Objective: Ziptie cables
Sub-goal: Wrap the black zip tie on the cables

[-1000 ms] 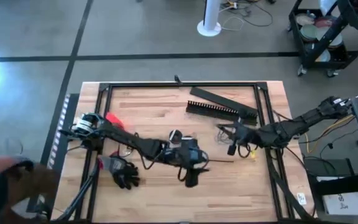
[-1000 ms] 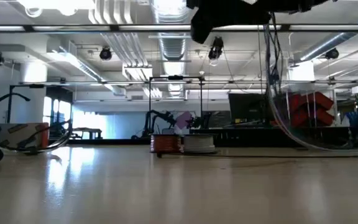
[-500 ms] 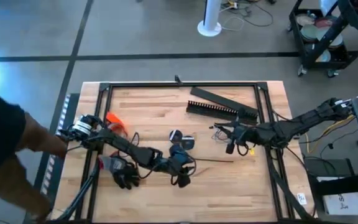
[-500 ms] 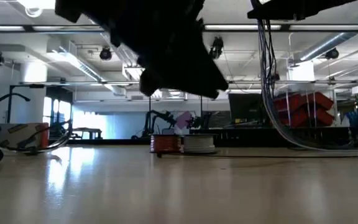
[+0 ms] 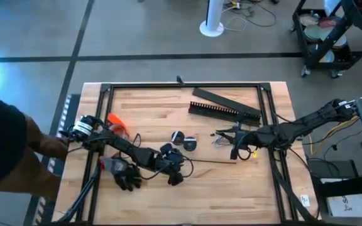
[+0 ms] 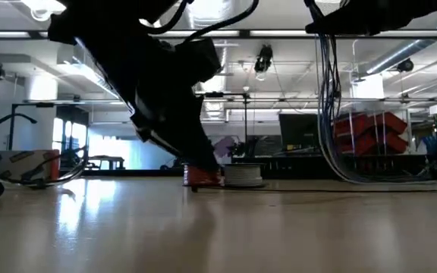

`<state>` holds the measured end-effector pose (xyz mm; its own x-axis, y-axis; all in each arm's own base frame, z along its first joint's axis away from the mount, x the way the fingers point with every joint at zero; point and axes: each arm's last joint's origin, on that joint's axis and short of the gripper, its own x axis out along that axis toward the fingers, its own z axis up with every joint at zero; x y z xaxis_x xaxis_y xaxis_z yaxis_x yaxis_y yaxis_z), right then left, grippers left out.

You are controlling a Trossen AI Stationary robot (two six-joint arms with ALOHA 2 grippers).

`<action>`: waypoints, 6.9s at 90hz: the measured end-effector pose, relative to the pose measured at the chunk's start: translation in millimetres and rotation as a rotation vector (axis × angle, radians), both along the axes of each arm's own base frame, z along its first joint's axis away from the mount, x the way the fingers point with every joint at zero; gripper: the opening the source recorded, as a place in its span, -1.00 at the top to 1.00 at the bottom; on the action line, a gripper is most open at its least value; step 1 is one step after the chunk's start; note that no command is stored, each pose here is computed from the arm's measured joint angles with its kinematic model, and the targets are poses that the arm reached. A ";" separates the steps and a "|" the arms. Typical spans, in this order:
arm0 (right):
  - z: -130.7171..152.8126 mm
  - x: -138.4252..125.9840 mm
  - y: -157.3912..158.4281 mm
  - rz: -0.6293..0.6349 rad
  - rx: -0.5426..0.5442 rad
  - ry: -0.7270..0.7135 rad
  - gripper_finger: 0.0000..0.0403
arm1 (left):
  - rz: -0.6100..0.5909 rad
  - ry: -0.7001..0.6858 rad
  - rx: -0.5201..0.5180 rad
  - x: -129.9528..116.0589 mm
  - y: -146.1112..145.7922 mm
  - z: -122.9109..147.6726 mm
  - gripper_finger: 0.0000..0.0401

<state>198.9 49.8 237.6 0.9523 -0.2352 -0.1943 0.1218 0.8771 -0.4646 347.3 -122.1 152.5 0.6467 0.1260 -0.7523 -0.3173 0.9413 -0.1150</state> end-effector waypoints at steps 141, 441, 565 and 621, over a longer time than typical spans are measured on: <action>-59.7 2.7 -53.0 0.100 0.306 0.081 1.00 | -0.034 -0.072 -0.086 -7.9 -20.3 26.9 0.68; -19.6 -28.8 150.0 0.800 0.201 0.676 1.00 | -0.017 -0.256 -0.161 3.7 -24.9 40.2 0.69; -80.5 -12.0 174.6 0.566 0.430 0.874 -0.28 | 0.121 -0.499 -0.103 11.3 -28.1 57.2 0.53; -59.6 -41.1 124.2 0.294 0.348 0.697 -0.13 | 0.072 -0.115 0.042 -13.4 -19.2 21.0 0.46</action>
<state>157.8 174.0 178.0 0.5998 0.1863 -0.7781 -0.3497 0.9358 -0.0455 333.9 -141.4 173.5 0.7165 0.2051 -0.6667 -0.3711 0.9214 -0.1153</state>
